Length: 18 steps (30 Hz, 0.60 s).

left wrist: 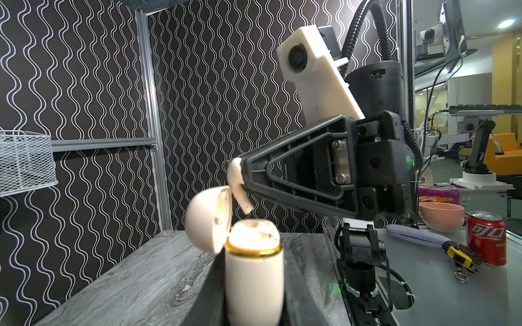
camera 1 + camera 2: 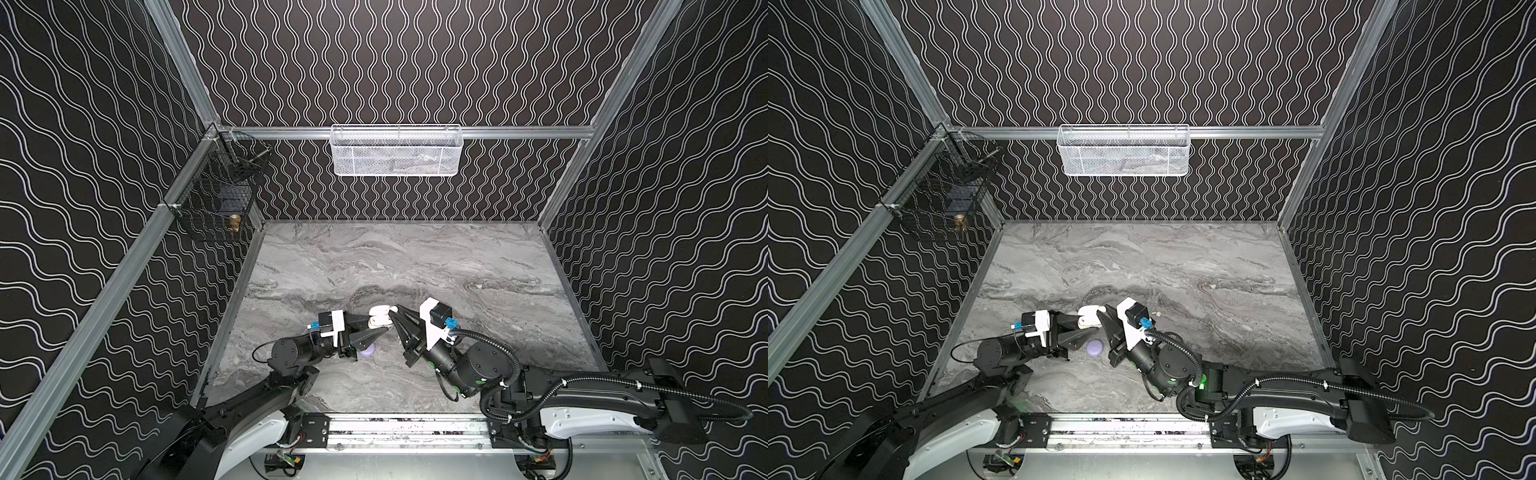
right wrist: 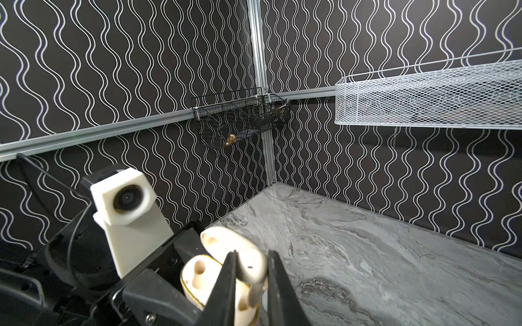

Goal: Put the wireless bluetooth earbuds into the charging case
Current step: 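Lower the cream earbud into the open case held by the left gripper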

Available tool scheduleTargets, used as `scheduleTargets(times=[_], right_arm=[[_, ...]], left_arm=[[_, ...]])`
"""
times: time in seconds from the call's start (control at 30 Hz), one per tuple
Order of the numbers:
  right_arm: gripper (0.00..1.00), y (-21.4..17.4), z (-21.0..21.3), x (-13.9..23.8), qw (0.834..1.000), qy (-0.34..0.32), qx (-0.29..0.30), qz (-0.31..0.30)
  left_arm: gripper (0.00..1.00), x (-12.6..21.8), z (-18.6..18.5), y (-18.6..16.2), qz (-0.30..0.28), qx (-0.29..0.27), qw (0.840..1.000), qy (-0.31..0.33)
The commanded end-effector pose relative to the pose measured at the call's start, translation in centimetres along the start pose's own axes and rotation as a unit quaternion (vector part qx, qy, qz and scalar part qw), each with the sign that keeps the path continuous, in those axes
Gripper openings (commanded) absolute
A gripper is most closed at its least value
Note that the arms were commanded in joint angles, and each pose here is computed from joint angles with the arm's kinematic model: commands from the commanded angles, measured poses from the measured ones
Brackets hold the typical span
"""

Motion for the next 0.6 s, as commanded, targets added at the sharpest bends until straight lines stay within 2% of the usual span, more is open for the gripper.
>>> scheduleTargets(times=[0.0, 0.57], right_arm=[[0.13, 0.81, -0.26, -0.05, 1.000, -0.009, -0.005, -0.019], [0.12, -0.12, 0.38, -0.27, 1.000, 0.004, 0.001, -0.015]], left_arm=[[0.00, 0.03, -0.72, 0.70, -0.013, -0.008, 1.000, -0.016], [0.00, 0.02, -0.48, 0.81, -0.014, -0.012, 1.000, -0.006]])
Point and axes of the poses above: each gripper's point midway between its finger pads, its own x axis back along the fingers, its own z axis along the line the jaws close on, y = z × x, the point moved 2 cm from there along x, back along the fingers, and after that the axes turned 9 degrees about x, right-handed, at the moved point
